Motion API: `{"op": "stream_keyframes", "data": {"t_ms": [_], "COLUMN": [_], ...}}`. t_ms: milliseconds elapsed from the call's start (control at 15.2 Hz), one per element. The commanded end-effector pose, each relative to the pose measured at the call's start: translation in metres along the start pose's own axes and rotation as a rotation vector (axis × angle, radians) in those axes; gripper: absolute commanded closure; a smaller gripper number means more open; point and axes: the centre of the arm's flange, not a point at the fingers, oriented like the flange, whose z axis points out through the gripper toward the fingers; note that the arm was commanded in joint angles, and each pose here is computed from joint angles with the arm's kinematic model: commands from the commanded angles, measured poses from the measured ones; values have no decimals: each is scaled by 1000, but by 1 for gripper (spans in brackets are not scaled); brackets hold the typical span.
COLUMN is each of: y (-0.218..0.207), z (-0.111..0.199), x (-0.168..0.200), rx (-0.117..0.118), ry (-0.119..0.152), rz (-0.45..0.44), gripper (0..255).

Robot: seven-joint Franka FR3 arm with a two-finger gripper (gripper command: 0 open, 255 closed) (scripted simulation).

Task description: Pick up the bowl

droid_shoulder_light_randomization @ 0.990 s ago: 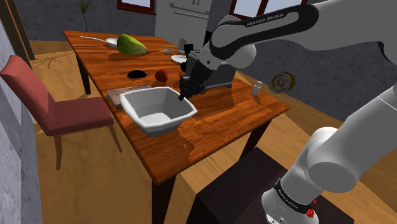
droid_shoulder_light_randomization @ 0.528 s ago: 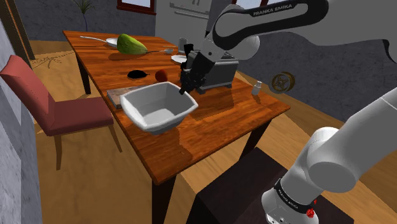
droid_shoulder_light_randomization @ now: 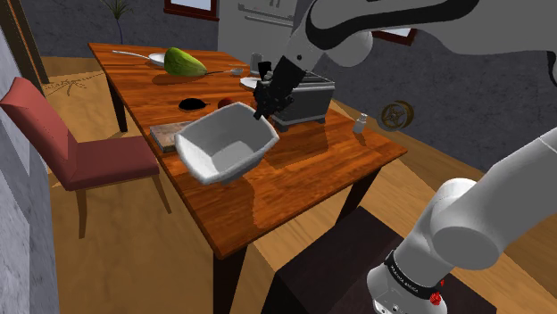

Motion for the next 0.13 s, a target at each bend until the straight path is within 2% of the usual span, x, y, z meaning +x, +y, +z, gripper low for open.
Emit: {"op": "stream_keyframes", "data": {"t_ms": [0,66], "y": [-2,-2], "z": [-8,-8], "x": [2,2], "rx": [1,1], "ry": [2,2], "rz": [0,0], "gripper": [255,255]}}
